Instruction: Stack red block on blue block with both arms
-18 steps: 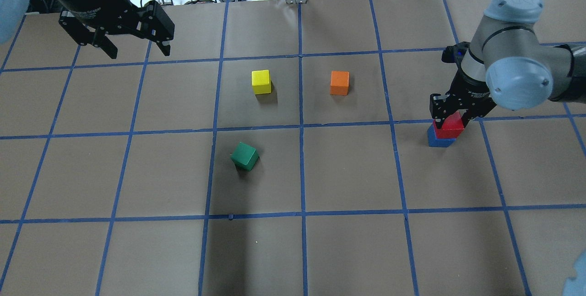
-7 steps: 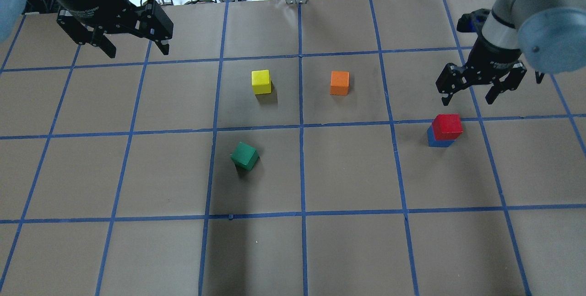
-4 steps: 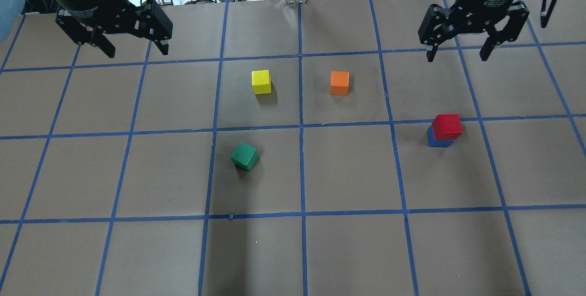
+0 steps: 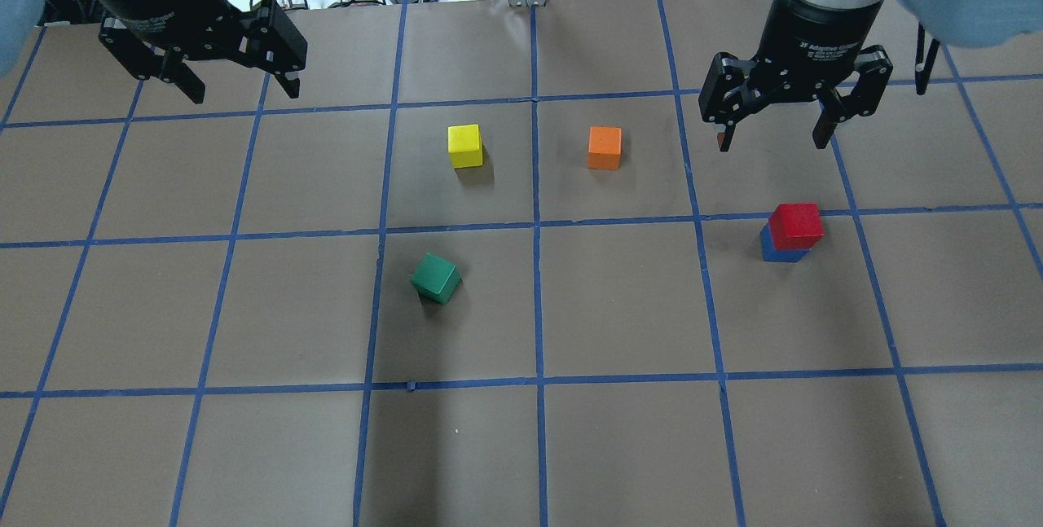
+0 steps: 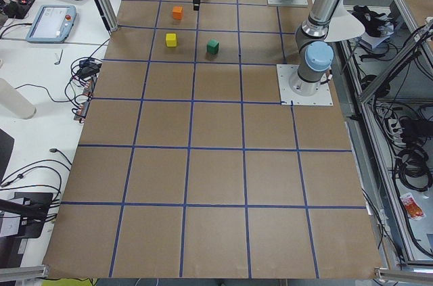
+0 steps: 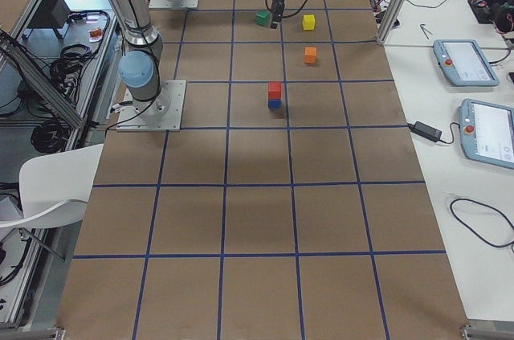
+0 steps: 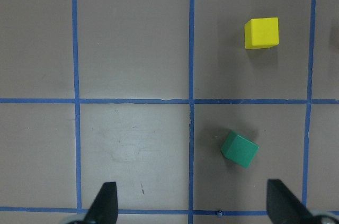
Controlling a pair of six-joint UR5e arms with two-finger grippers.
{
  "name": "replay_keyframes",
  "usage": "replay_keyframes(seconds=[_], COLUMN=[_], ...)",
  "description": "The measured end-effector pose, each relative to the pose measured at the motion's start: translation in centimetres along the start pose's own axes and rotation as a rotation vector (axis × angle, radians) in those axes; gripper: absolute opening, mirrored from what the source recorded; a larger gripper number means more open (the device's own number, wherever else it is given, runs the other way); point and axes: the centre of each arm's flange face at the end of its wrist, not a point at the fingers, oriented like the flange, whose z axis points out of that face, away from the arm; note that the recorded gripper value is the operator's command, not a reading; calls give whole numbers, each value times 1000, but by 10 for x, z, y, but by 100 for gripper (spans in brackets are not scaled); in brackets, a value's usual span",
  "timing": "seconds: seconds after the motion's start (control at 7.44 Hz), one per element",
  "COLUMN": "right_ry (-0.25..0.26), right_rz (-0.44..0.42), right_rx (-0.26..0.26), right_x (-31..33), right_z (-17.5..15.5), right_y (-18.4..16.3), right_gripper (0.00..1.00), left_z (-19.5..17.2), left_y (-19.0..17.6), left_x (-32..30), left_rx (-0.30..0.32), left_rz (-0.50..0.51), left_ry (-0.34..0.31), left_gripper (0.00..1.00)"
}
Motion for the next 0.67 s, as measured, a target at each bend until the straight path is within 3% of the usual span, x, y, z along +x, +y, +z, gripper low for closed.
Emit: replay_keyframes(seconds=[0.27, 0.67], right_ry=[-1, 1], right_rz=[-4, 0], right_rx=[42, 44], right_x=[2, 5], right_z=[-13, -14], right_y=[5, 4], right_gripper=[100, 100], left_z=[0, 0], left_y=[0, 0], left_x=[0, 0], left_rx=[0, 0], left_rz=[0, 0], left_ry=[0, 1], left_gripper=[100, 100])
